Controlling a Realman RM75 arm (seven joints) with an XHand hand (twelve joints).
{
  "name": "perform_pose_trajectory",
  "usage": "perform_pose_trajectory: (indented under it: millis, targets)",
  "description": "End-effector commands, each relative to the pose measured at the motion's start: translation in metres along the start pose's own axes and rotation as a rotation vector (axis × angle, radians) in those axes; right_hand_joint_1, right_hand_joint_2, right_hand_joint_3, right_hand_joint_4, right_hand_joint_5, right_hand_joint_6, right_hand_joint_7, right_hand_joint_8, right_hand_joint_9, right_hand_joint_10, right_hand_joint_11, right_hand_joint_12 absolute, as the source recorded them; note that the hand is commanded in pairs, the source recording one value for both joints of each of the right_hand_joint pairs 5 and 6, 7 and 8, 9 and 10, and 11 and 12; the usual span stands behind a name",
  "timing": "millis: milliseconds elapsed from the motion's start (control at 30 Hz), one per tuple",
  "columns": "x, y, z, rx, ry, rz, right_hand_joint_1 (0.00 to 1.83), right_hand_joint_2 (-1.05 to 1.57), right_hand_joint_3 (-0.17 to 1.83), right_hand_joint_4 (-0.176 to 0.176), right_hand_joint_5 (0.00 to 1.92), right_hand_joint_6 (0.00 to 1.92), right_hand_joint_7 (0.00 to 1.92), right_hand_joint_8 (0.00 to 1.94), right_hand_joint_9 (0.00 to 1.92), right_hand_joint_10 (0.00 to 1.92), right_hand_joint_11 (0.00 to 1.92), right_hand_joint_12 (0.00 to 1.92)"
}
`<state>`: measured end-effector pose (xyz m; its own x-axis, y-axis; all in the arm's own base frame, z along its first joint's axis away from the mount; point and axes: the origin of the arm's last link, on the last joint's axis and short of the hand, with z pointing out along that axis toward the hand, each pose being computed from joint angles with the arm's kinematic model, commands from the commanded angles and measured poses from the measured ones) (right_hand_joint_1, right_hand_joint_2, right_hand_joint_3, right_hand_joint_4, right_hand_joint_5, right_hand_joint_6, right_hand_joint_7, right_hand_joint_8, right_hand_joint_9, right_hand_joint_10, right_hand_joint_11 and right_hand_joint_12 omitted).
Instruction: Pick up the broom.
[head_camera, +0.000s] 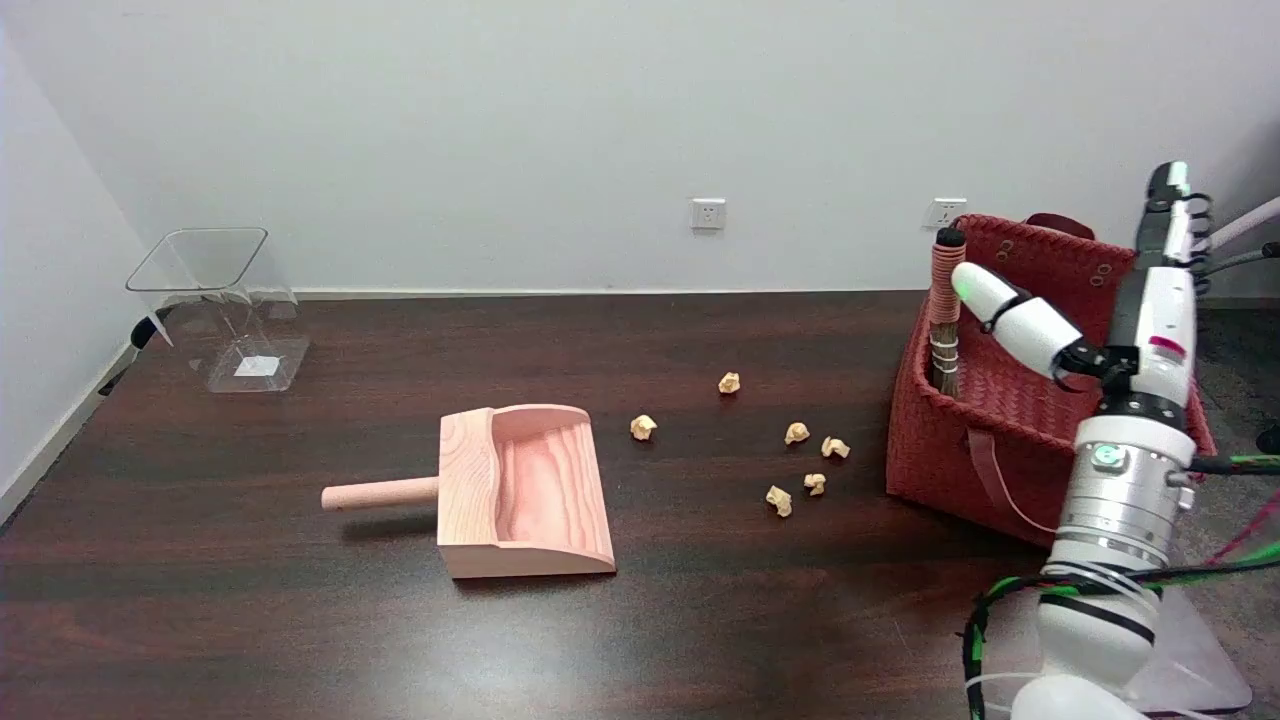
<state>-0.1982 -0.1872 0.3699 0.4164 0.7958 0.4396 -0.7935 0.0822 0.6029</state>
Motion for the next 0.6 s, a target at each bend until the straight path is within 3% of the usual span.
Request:
perform_pose_trajectory:
  millis: [33, 600]
  targets:
    - [-0.041, 0.003, 0.017, -0.108, -0.140, 0.085, 0.97, 0.79, -0.17, 0.000, 0.00, 0.00, 0.00, 0.00, 0.00, 0.00, 0.00, 0.00]
    - [-0.071, 0.020, 0.051, -0.170, -0.274, 0.111, 0.92, 0.90, -0.17, 0.000, 0.00, 0.00, 0.00, 0.00, 0.00, 0.00, 0.00, 0.00]
